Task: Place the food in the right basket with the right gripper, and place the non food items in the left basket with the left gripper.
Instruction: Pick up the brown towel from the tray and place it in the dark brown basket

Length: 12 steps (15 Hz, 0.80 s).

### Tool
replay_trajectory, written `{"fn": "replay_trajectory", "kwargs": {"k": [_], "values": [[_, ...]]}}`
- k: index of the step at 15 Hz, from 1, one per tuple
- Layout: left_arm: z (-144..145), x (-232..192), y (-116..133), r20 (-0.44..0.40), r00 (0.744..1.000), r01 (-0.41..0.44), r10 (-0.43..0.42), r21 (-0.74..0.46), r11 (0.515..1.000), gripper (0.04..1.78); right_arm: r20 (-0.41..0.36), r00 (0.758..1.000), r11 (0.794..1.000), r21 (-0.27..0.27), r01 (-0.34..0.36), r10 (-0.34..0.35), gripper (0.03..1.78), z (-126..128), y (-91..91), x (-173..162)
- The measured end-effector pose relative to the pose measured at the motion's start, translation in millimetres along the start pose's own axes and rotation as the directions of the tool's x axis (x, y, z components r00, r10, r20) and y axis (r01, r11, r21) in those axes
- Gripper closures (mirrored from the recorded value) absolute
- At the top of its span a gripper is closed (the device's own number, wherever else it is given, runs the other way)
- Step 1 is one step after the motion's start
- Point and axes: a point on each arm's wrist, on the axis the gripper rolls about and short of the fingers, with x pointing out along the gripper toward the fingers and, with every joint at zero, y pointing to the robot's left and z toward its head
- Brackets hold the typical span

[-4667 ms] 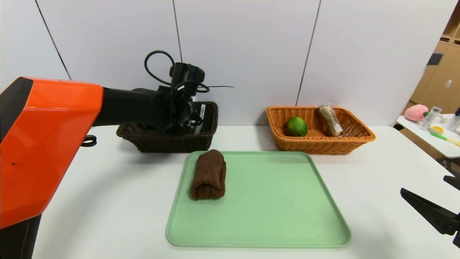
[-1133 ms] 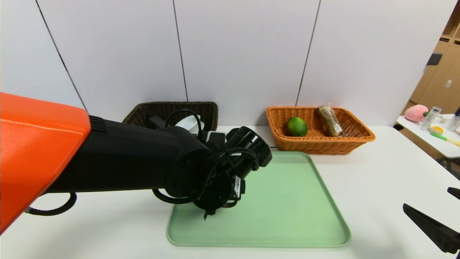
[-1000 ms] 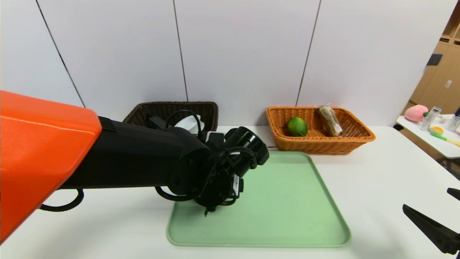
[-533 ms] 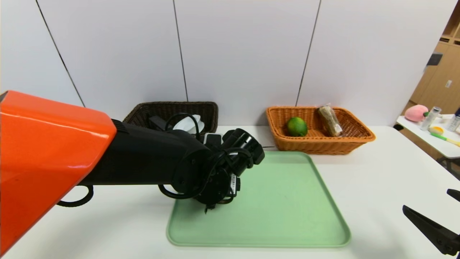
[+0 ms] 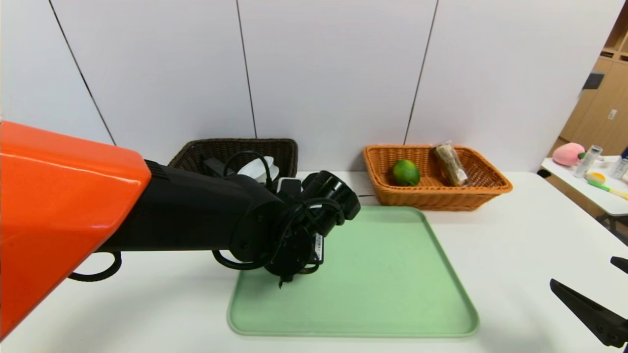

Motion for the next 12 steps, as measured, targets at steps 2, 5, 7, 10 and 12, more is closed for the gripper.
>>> {"fn": "replay_trajectory", "kwargs": {"k": [2, 5, 7, 10, 12], "values": [[1, -3, 1, 0.006, 1.0, -0.001, 0.001, -0.001, 1.0, 1.45, 0.003, 1.0, 1.0, 0.0, 0.001, -0.001, 0.1, 0, 0.1, -1], [4, -13, 6, 0.019, 1.0, 0.009, -0.009, 0.01, 1.0, 1.45, 0.007, 1.0, 1.0, -0.001, 0.0, 0.0, 0.1, 0, 0.2, -2], [9, -23, 9, 0.038, 0.999, 0.023, -0.024, 0.021, 1.0, 1.45, 0.007, 1.0, 1.0, -0.003, -0.001, 0.001, 0.1, 0, 0.3, -2], [14, -49, 16, 0.075, 0.995, 0.063, -0.067, 0.051, 0.997, 1.45, 0.007, 1.0, 1.0, -0.003, -0.001, 0.001, 0.1, 0, 0.3, -2], [13, -76, 16, 0.111, 0.986, 0.114, -0.124, 0.097, 0.989, 1.45, 0.002, 1.0, 1.0, -0.001, -0.001, 0.001, 0.1, -2, 0.4, -2]]}}
